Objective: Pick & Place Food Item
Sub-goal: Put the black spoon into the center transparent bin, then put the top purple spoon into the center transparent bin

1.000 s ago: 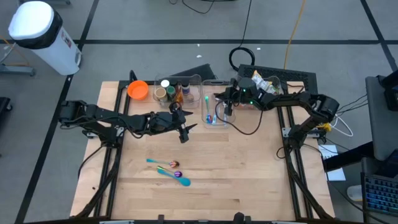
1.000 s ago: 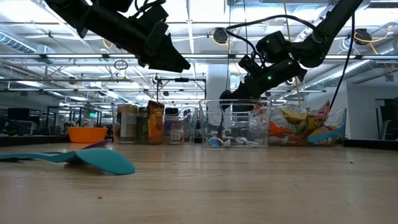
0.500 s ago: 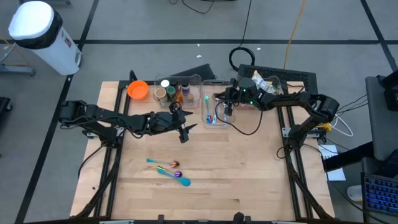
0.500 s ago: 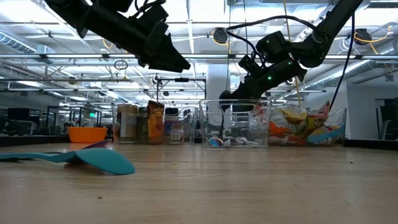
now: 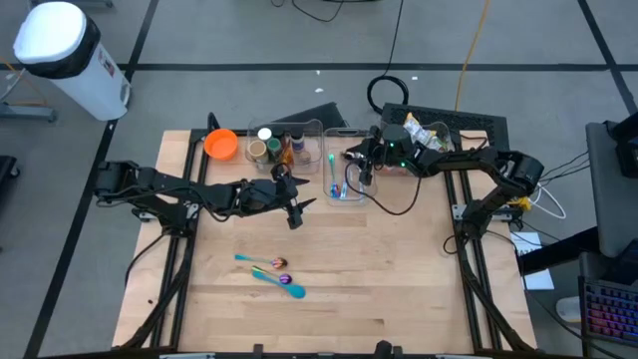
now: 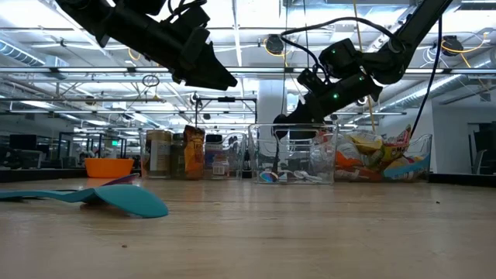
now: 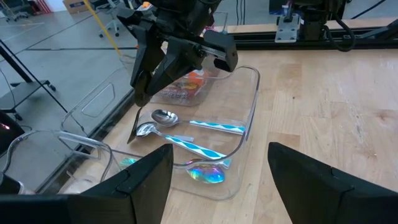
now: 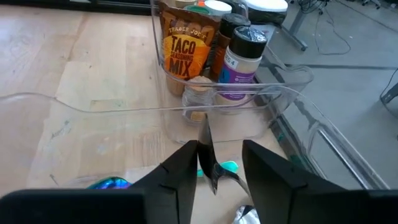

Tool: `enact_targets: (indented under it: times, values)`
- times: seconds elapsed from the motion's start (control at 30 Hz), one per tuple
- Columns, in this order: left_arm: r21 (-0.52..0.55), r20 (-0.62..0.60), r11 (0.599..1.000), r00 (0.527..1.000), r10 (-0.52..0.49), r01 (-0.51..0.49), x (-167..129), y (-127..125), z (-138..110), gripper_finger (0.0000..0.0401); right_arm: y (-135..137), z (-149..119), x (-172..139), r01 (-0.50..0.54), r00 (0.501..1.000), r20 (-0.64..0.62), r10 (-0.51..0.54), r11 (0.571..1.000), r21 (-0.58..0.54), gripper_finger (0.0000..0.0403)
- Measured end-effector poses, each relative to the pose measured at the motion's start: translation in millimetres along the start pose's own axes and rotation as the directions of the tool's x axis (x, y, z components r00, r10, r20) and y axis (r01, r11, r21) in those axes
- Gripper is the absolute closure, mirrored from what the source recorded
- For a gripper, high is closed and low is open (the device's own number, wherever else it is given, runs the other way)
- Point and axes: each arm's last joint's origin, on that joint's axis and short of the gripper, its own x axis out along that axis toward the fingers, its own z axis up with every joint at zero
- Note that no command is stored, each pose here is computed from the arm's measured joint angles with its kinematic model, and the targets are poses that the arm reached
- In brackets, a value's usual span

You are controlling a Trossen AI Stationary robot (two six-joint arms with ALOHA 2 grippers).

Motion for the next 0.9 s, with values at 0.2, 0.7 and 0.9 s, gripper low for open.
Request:
enact_targets:
  times: [0.2,0.7,0.9]
  values:
    - [-0.001,0.000,1.000,1.000,0.000,0.000,0.0,0.0,0.0,0.0135,0.0,0.0,0.0,-0.001,1.000,0.000,0.001,0.997,0.072,0.0277]
    - [-0.003,-0.001,1.000,1.000,0.000,0.000,0.0,-0.1,-0.2,0.0135,10.5,0.1,2.3,-0.037,0.999,-0.020,0.041,0.988,0.151,0.0273]
    - [-0.003,-0.001,1.000,1.000,0.000,0.000,0.0,0.0,-0.2,0.0134,20.0,3.0,4.3,-0.067,0.997,-0.013,0.070,0.988,0.139,0.0273]
